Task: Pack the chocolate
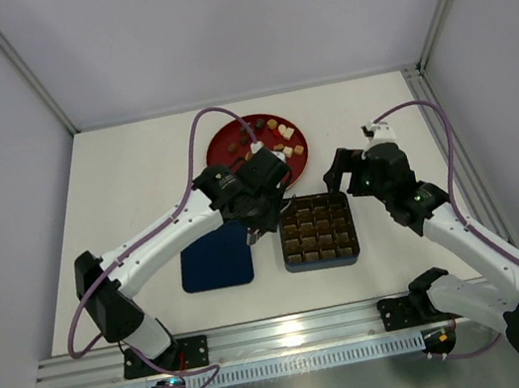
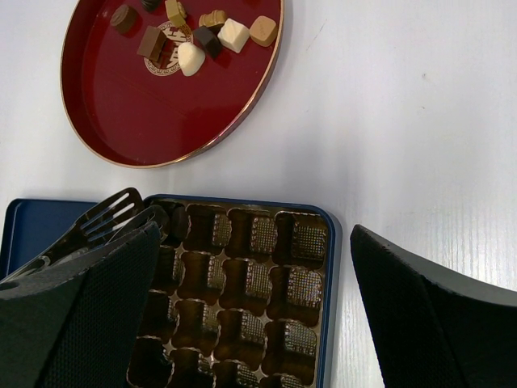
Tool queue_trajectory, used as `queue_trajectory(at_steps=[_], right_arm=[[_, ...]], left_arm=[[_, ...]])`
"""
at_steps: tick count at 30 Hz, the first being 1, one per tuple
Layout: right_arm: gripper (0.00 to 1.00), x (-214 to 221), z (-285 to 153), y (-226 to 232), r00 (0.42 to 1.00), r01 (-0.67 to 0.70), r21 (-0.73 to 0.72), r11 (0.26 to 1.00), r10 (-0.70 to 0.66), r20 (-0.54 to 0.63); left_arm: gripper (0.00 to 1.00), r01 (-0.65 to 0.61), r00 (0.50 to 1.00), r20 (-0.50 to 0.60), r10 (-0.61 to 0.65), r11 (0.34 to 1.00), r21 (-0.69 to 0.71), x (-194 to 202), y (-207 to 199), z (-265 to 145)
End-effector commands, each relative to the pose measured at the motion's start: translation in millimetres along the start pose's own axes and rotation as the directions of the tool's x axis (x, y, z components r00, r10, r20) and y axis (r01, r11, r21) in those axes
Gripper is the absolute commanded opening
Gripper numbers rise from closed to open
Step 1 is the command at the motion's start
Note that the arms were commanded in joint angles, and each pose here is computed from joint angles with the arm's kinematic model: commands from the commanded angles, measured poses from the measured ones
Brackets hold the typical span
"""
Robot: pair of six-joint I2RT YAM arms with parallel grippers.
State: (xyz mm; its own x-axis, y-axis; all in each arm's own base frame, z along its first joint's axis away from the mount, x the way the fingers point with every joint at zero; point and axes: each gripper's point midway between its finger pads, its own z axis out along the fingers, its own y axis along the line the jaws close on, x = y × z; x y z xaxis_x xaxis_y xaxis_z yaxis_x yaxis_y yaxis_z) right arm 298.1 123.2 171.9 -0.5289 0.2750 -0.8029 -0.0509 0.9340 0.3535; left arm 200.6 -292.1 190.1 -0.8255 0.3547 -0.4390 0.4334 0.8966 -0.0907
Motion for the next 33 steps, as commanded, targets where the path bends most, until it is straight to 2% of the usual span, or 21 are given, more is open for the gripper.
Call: queue_trajectory(at_steps=[1, 13, 20, 24, 33], right_arm=[[1.0, -11, -1, 6, 0.999, -0.015, -0.021, 1.0, 0.016, 0.047], [1.0, -12, -1, 7, 0.999, -0.012, -0.023, 1.0, 0.013, 0.05], [1.0, -16, -3, 7, 0.998, -0.012, -0.024, 1.0, 0.013, 0.06], [1.0, -16, -3, 9, 0.998, -0.008, -0.029, 1.0, 0.01, 0.057], [1.0, -19, -5, 11, 0.998, -0.001, -0.036, 0.999, 0.003, 0.055]], left_arm=[[0.4, 0.002, 1.0, 0.031, -0.002, 1.0, 0.011, -7, -5, 0], [0.4, 0.002, 0.998, 0.059, -0.004, 1.0, 0.029, -17, -10, -15], [0.4, -0.01, 0.991, 0.136, 0.006, 0.999, 0.032, -42, -10, -42], [0.42, -0.013, 0.987, 0.158, 0.017, 1.0, -0.025, -54, 2, -46], [0.42, 0.064, 0.982, 0.185, -0.044, 0.993, -0.102, -99, 53, -21]])
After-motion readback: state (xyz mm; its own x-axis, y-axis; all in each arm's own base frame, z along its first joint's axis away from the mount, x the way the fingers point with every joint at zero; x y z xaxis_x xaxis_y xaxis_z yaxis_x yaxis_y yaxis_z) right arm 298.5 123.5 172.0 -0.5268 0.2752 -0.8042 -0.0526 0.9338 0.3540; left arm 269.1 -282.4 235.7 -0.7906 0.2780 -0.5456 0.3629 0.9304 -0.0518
